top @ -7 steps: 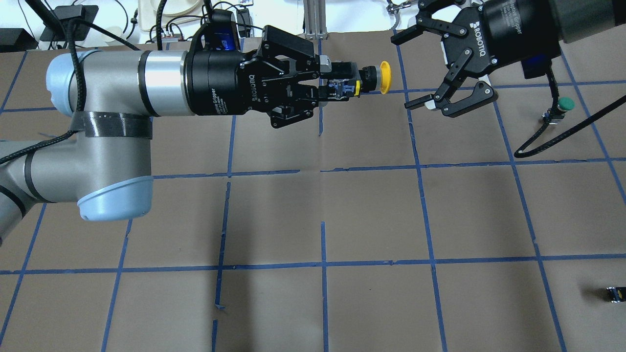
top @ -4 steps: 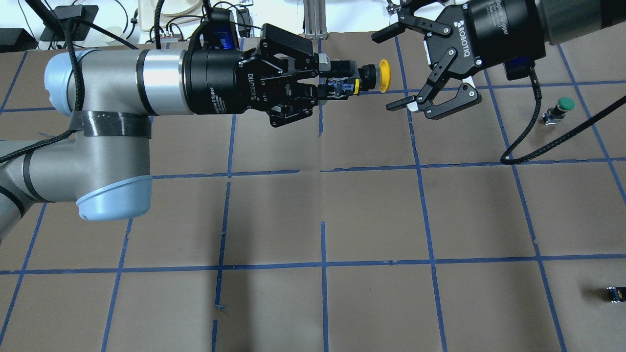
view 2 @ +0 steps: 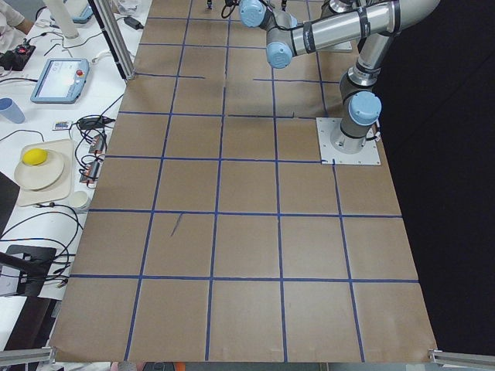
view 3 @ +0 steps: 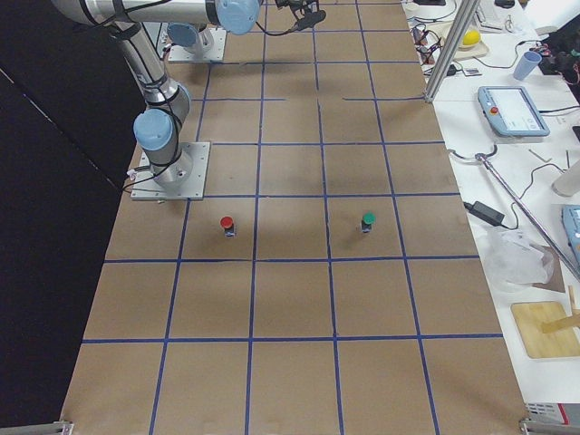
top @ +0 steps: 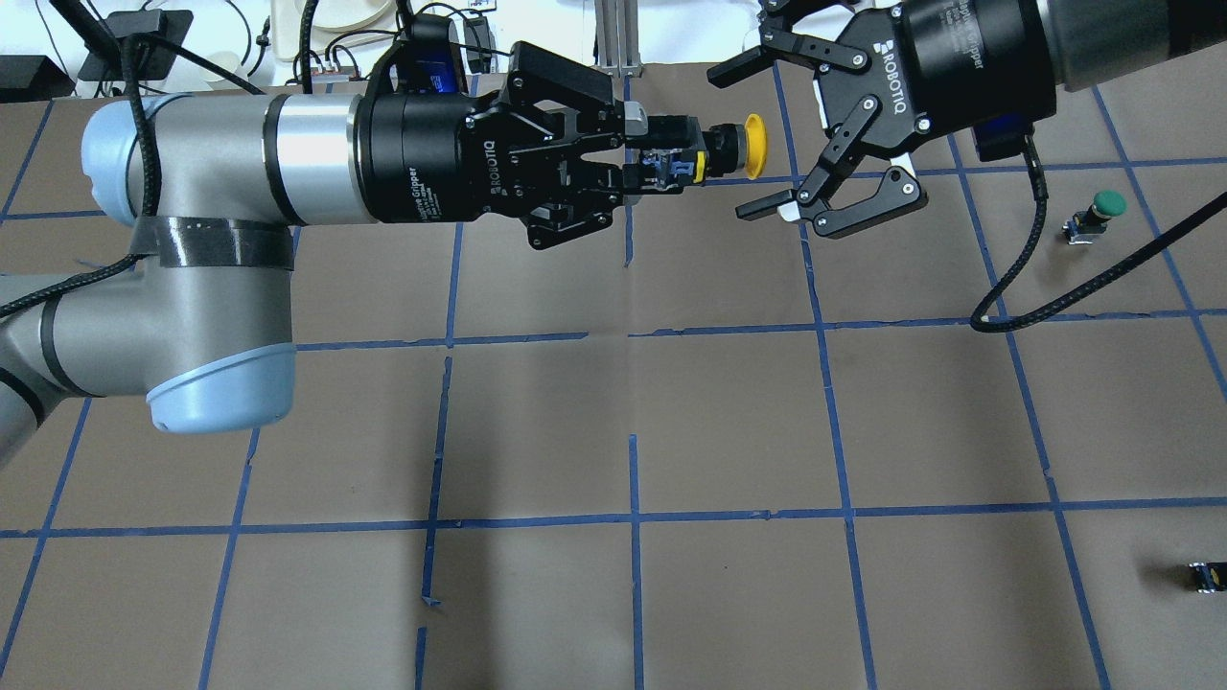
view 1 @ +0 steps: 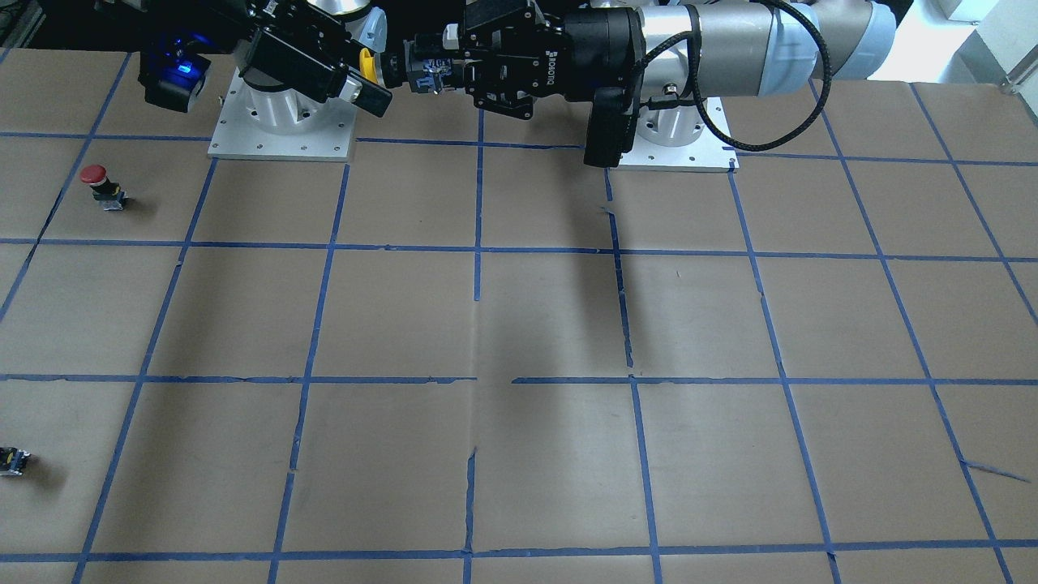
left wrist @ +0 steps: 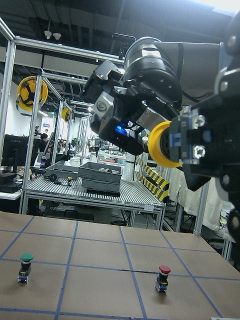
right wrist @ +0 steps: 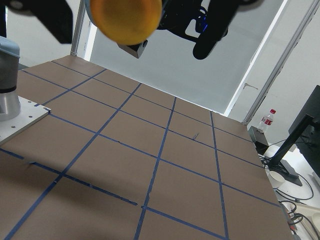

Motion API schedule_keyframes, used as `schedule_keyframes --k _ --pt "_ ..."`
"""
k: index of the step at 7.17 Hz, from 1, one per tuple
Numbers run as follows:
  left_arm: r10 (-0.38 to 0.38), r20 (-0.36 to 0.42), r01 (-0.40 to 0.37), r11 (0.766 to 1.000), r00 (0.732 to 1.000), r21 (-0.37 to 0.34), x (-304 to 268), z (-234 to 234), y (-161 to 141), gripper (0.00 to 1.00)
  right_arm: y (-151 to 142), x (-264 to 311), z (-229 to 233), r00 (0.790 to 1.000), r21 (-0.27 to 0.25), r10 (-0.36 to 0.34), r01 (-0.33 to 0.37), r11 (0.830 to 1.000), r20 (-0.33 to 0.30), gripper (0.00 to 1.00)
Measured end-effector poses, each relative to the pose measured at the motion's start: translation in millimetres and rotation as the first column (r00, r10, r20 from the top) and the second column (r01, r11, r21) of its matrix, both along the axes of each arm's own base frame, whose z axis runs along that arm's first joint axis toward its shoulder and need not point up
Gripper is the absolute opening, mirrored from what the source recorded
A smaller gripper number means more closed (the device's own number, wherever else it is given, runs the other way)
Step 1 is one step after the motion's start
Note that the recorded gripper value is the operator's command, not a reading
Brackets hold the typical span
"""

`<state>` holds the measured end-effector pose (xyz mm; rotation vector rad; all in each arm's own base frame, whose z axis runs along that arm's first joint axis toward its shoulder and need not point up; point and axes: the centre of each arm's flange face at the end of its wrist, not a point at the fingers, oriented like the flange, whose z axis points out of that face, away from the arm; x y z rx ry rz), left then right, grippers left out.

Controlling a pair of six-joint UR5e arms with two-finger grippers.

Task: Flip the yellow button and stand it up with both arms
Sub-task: 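Bring the right gripper to the yellow cap while the left gripper holds the button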

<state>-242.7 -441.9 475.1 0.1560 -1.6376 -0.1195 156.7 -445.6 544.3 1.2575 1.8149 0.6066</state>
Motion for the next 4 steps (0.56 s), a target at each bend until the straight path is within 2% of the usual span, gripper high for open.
schedule_keyframes --k 3,4 --pt "0.003 0.0 -0.003 1.0 1.0 0.003 1.2 0.5 -0.7 0.19 6.8 -1.9 4.1 1.0 0.008 -0.007 0.007 1.0 -0.004 0.77" --pt "0.004 0.0 -0.004 1.0 1.0 0.005 1.5 0.4 -0.6 0.24 8.7 -1.7 5.3 1.0 0.006 -0.007 0.007 1.0 -0.005 0.66"
